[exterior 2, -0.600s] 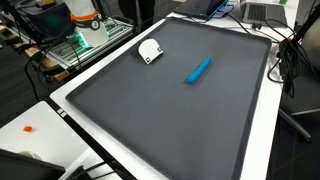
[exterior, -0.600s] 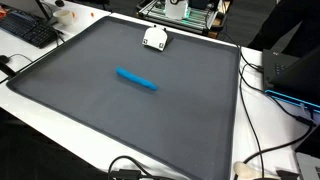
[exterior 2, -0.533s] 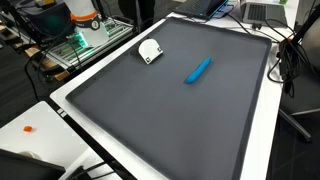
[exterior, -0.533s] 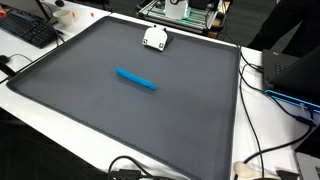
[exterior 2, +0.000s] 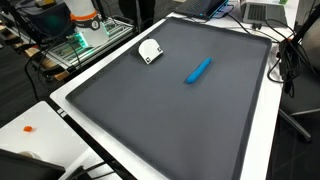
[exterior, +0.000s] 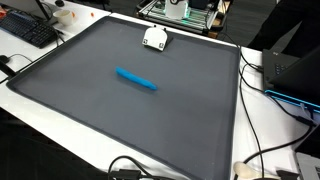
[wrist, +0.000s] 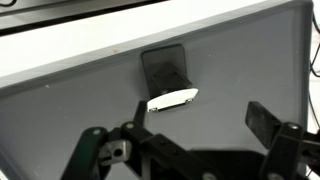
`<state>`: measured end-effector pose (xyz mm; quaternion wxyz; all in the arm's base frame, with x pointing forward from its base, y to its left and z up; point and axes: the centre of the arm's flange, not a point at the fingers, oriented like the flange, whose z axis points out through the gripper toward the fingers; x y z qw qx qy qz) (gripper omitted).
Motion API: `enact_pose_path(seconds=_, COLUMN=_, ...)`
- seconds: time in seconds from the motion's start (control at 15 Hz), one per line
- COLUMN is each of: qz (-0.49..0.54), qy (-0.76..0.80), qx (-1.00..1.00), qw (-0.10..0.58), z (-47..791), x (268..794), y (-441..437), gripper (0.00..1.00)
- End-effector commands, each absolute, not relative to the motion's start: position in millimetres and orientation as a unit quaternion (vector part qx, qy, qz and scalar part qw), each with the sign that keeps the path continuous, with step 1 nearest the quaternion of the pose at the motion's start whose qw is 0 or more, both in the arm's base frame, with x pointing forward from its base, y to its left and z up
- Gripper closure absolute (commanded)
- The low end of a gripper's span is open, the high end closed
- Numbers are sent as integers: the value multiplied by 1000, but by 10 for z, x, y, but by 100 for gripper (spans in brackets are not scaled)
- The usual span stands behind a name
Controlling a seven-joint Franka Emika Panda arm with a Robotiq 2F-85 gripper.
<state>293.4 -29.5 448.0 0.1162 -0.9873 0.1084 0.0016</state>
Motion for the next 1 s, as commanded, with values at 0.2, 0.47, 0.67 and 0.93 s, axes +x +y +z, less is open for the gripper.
enact_pose_path(seconds=0.2, qz=18, qy=281, qx=-952, qw=120, z=4171, x=3242, y=333, gripper=0)
enact_pose_path(seconds=0.47, qz=15, qy=378, qx=-919, qw=111, z=3961, x=3368, y=517, gripper=0)
enact_pose_path(seconds=0.67, qz=21, qy=448, qx=-888, qw=99, z=3766, x=3452, y=553, gripper=0)
enact_pose_path(seconds=0.93, qz=41, qy=538, qx=-837, qw=91, z=3504, x=3561, y=495, gripper=0)
